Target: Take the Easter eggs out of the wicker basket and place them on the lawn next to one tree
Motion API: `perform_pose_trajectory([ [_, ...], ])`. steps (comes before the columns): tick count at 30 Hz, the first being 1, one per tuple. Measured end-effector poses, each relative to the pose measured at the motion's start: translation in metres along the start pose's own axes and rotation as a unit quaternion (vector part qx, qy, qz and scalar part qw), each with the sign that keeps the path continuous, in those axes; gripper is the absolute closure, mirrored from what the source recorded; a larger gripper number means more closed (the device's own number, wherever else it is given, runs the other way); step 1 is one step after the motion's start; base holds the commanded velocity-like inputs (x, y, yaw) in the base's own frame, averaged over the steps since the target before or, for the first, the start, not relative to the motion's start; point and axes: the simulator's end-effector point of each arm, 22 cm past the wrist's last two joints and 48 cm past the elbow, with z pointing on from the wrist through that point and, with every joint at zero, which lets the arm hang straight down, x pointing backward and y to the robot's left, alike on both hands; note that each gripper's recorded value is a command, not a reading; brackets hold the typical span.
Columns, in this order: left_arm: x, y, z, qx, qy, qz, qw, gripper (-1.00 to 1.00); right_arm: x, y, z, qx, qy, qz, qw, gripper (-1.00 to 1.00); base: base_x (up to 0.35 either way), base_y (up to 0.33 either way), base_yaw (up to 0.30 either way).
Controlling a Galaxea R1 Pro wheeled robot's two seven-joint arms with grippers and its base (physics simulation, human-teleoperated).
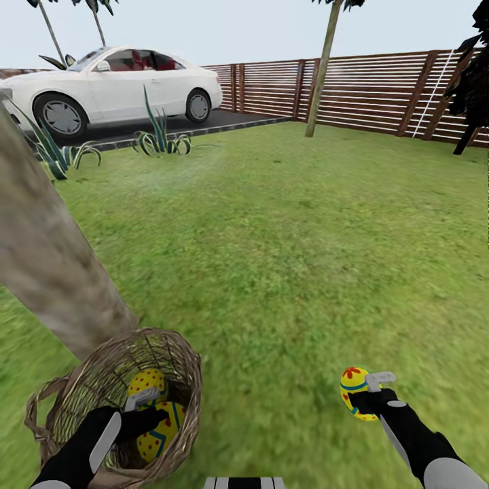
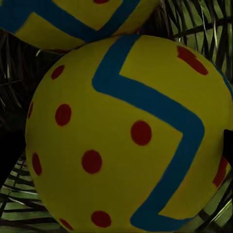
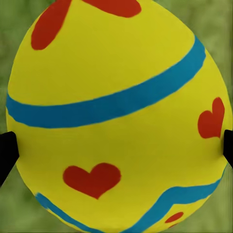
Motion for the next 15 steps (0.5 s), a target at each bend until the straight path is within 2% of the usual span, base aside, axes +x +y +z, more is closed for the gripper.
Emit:
perform_pose_trajectory([
  [4,-0.006,-0.003,-0.006,0.002,-0.008,0.002,1.0000,1.00,-0.008,-0.001,-0.005,0.001,-0.007,0.002,1.0000,1.00,0.000,0.000,0.000],
  [8,-0.011,-0.006,-0.011,0.004,-0.015,0.004,0.9999,1.00,-0.016,-0.002,-0.010,0.001,-0.015,0.002,0.9999,1.00,-0.151,0.067,0.000],
  [15,-0.021,-0.011,-0.022,0.009,-0.029,0.006,0.9995,1.00,-0.029,-0.005,-0.019,0.004,-0.029,0.004,0.9996,1.00,-0.005,0.002,0.000],
])
